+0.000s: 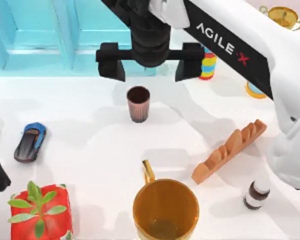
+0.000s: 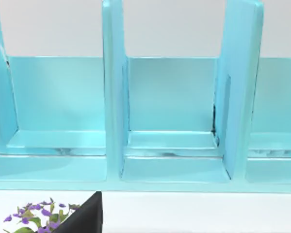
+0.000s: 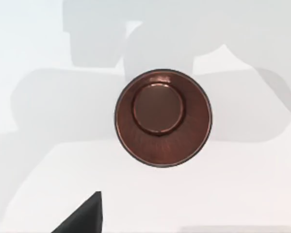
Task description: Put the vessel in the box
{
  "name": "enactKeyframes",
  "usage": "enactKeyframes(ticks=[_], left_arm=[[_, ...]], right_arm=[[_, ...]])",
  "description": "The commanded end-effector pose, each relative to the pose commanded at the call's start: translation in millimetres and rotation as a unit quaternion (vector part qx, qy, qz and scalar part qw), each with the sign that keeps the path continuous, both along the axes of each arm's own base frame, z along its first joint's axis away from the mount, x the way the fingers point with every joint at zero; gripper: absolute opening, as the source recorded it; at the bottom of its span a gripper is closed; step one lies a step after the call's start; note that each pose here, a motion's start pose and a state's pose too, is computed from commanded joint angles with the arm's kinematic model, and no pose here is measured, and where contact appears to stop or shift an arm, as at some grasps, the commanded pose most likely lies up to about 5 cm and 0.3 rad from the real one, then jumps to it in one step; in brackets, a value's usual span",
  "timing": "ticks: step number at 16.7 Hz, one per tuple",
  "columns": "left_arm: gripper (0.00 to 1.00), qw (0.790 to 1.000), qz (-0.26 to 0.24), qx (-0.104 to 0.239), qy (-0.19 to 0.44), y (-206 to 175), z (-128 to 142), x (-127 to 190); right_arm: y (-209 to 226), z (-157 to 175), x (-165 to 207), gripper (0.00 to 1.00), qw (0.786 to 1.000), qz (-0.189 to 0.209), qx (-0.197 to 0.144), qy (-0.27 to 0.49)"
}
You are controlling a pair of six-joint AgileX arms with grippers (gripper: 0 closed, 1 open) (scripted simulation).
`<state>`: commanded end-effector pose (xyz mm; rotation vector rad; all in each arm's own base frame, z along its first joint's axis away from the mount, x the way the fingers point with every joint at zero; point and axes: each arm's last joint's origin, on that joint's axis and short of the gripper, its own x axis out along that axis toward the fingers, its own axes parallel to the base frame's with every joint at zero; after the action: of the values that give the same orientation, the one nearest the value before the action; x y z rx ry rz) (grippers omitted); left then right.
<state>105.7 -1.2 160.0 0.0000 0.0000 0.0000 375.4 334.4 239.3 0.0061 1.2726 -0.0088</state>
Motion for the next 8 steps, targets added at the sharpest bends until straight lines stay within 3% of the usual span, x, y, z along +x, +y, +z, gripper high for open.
enactKeyframes(ticks=[4,8], left_arm=[[1.0,1.0,0.0,0.0,0.0,0.0,0.0,0.0],[1.0,1.0,0.0,0.0,0.0,0.0,0.0,0.0]], right_arm=[[-0.6,-3.3,2.0,1.0,1.0,0.0,0.0,0.0],[1.5,-42.3,16.7,1.0,1.0,0.0,0.001,-0.001]])
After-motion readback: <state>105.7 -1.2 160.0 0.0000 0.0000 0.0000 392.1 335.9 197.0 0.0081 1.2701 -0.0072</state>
